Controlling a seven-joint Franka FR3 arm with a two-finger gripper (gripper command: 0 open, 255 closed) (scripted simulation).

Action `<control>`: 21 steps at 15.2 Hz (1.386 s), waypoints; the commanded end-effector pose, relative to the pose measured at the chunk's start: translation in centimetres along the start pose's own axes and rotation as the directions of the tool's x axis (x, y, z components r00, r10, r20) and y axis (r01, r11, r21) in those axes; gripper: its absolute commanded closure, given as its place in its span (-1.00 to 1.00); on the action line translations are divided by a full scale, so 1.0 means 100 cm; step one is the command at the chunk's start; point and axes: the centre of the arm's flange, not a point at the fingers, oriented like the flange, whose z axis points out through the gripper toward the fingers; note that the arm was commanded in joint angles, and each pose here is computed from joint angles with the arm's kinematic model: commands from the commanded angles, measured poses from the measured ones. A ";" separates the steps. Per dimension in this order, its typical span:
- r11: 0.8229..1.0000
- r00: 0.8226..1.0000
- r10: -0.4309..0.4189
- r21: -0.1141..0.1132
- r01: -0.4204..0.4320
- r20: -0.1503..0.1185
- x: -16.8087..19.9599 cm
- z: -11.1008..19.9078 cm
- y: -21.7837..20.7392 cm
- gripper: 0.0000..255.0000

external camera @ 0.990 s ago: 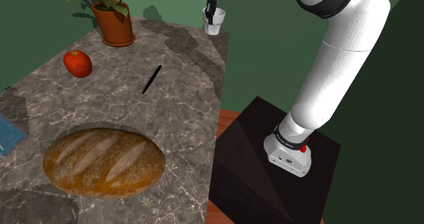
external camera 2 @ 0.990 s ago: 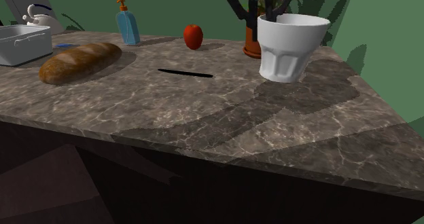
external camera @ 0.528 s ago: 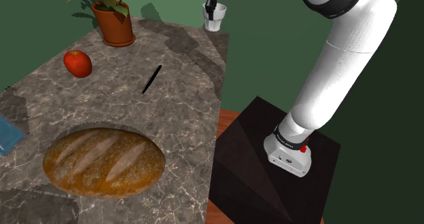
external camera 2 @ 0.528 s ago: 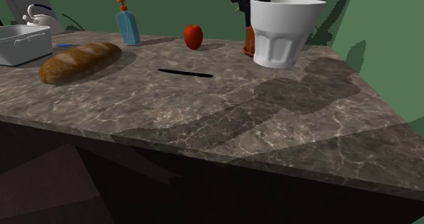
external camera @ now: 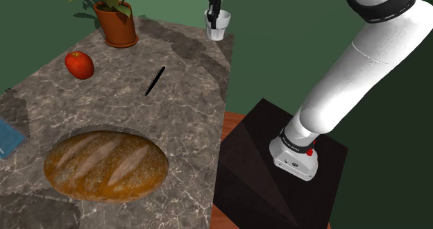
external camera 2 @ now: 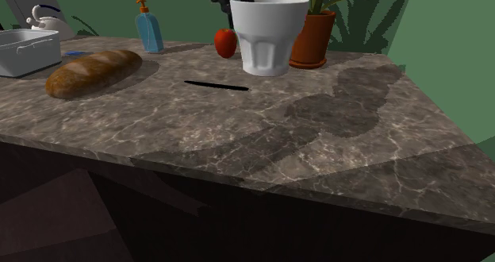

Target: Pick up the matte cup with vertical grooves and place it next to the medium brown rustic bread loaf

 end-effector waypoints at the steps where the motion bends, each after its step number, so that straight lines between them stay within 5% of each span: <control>1: 1.000 1.000 0.001 -0.001 -0.001 0.000 -0.003 -0.006 -0.030 1.00; 21: 1.000 1.000 0.001 -0.001 -0.001 0.000 -0.045 -0.049 -0.287 1.00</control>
